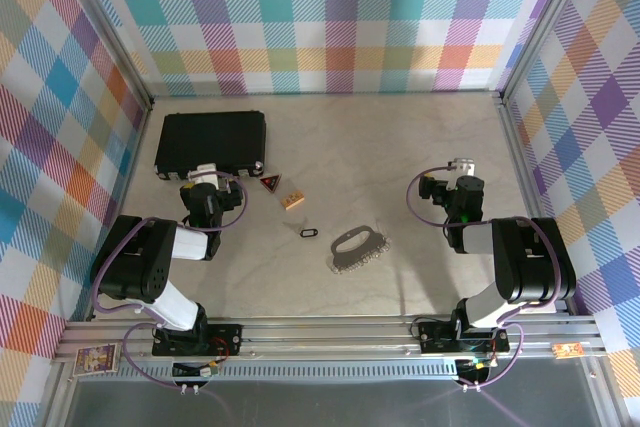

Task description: Put the keys on the keyring

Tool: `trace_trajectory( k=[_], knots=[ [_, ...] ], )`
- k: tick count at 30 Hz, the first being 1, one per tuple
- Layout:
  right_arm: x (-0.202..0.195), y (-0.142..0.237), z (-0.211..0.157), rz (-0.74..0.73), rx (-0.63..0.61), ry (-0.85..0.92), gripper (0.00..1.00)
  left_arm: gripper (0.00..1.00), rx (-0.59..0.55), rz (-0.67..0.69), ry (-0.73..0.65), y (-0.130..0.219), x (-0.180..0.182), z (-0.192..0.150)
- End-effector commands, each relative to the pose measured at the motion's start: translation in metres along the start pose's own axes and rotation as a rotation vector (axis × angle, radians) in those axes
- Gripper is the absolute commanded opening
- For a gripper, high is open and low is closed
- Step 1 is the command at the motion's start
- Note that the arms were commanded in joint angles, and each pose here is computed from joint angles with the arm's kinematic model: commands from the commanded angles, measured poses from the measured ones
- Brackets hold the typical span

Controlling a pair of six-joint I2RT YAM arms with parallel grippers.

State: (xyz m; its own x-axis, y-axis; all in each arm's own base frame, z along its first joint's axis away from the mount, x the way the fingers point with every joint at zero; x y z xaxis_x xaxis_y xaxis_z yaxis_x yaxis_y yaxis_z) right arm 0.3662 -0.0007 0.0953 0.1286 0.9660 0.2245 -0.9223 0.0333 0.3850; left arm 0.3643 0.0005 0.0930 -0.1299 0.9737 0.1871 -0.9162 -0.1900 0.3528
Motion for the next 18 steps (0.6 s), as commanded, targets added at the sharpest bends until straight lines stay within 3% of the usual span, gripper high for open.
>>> trace_trajectory(
  k=[1,18],
  knots=[
    [0.0035,0.0014,0.0073,0.012,-0.038,-0.013,0.99,1.0,-0.011,-0.006,0.015,-0.0019,0.0001,0.004],
    [0.0053,0.0032,0.0108,0.014,-0.033,-0.011,0.99,1.0,-0.012,-0.032,0.005,-0.0005,-0.0026,0.009]
  ],
)
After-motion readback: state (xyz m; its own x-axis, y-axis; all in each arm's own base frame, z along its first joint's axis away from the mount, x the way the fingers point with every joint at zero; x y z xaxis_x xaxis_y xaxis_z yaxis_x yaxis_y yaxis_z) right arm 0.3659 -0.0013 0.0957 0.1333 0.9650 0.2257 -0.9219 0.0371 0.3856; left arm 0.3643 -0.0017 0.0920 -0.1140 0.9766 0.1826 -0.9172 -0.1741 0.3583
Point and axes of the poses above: each hand's point on the last joint's axis, 136 mm out from that joint toward the fingers, its own y axis back along the fingers, its own x axis along the line the jaws close on, z = x × y, the point moved 3 cm from there along y, back along the fingers, and after that the axes turned 11 degrees about -y, right-handed, at the moved point
